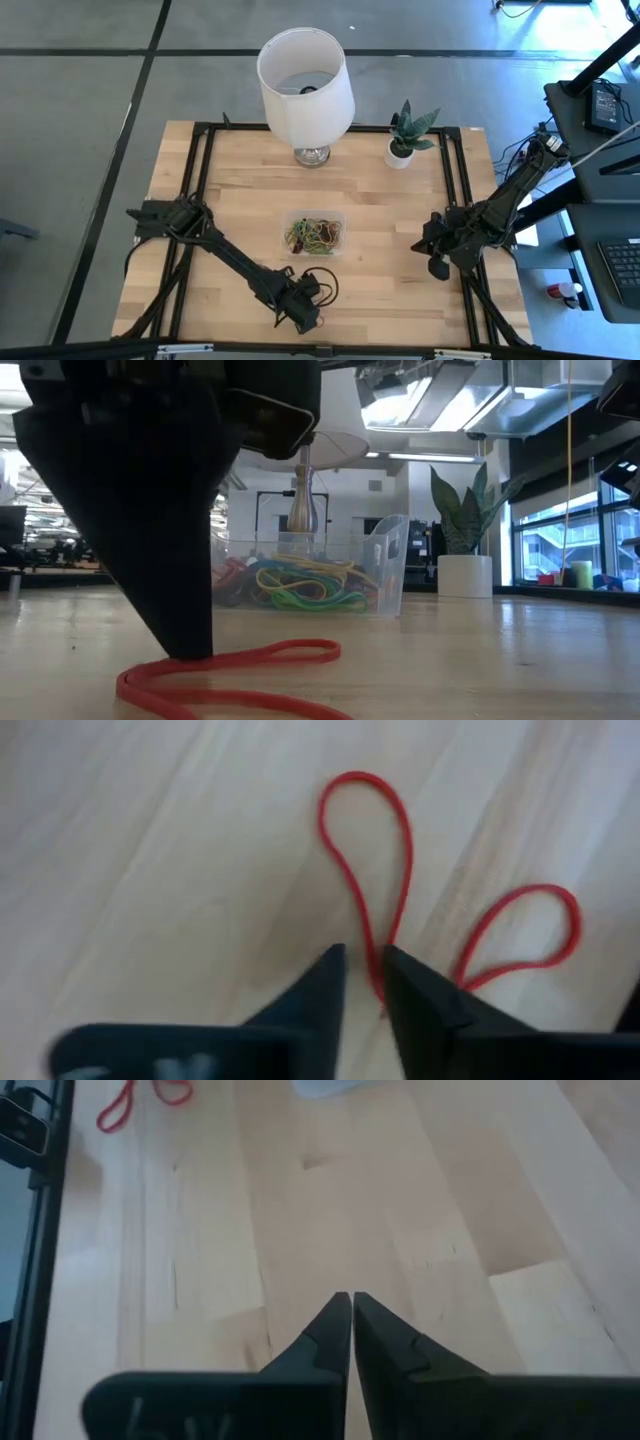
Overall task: Pick and place rubber bands into bin
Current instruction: Put the red rubber band into the transparent bin
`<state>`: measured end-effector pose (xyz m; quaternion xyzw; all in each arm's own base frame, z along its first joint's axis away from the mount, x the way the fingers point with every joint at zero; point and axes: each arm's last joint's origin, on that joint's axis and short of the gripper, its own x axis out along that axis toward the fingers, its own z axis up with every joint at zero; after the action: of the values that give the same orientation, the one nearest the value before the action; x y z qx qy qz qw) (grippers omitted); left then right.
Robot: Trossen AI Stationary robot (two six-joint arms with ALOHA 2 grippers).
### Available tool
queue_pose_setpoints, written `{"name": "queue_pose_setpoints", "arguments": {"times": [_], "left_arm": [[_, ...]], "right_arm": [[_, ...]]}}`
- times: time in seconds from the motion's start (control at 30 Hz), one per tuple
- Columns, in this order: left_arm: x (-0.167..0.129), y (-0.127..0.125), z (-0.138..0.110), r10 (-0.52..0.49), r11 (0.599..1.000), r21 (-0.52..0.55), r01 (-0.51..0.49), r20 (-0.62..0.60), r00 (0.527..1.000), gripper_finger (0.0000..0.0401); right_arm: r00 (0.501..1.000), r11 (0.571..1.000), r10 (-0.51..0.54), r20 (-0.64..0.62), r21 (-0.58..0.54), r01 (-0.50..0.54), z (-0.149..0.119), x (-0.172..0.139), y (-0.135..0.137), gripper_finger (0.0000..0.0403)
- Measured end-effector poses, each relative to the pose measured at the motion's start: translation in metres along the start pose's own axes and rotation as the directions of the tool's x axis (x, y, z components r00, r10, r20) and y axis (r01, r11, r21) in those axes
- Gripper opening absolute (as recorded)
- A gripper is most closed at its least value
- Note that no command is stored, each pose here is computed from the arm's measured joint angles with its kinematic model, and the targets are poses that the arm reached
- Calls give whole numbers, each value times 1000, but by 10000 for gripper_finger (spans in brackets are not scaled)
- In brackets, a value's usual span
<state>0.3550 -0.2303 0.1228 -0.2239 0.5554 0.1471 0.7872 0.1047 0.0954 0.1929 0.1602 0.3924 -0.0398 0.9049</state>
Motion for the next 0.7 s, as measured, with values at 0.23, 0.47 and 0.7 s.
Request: {"name": "queue_pose_setpoints", "arguments": {"times": [0.23, 0.47, 0.7], "left_arm": [[-1, 4, -2, 47, 998, -28, -48, -18, 999, 2], [-22, 8, -2, 75, 997, -17, -75, 14, 997, 2], [-42, 12, 0, 87, 995, -44, -86, 24, 996, 1]], "right_arm": [[1000, 1000, 7, 4, 2, -7, 0, 0, 0, 21], [1000, 1000, 6, 5, 2, -6, 0, 0, 0, 21], [1000, 1000, 11, 8, -13, -11, 1, 0, 1, 21]]}}
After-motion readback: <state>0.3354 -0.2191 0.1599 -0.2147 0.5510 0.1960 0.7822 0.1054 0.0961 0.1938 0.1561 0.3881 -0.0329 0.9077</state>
